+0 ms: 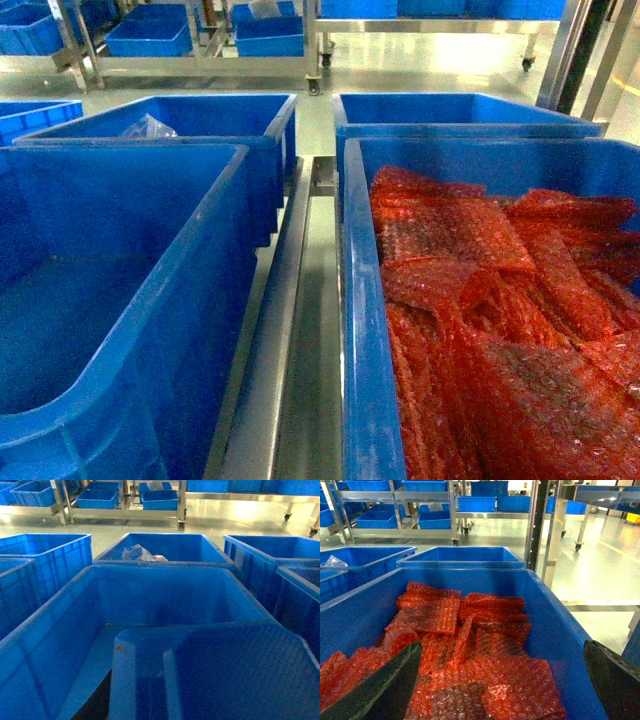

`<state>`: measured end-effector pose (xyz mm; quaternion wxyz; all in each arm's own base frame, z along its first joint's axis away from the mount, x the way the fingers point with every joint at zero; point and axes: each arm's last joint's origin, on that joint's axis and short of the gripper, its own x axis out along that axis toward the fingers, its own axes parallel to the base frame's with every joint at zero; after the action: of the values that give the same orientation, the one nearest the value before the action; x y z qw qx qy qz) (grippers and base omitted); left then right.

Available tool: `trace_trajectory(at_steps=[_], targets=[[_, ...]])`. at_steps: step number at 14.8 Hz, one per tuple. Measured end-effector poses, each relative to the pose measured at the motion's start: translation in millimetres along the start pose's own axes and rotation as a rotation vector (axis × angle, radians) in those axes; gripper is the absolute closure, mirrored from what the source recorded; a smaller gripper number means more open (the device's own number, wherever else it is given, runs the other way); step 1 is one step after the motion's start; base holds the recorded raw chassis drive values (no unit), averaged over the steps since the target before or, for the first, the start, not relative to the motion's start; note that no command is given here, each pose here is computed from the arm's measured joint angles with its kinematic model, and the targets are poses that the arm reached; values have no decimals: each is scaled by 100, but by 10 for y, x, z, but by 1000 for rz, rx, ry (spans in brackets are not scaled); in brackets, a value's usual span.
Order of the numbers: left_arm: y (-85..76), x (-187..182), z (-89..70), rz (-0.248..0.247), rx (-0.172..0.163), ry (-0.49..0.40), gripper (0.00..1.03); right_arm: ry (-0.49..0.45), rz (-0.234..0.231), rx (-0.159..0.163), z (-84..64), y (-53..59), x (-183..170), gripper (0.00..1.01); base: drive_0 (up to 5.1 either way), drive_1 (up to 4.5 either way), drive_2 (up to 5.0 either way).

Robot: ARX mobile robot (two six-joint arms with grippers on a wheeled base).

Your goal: Pick blue part to blue bin on bottom shelf

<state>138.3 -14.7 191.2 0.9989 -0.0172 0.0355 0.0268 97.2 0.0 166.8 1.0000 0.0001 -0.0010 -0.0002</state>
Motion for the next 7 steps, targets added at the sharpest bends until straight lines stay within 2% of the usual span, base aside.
trace_trajectory(at_steps=[6, 7], targets=[[0, 0, 1, 0, 0, 0, 59, 0, 0, 0, 0, 0, 0, 3, 0, 0, 0], [-10, 3, -17, 31, 12, 31, 59, 0, 0, 0, 0, 0, 0, 3, 0, 0, 0]])
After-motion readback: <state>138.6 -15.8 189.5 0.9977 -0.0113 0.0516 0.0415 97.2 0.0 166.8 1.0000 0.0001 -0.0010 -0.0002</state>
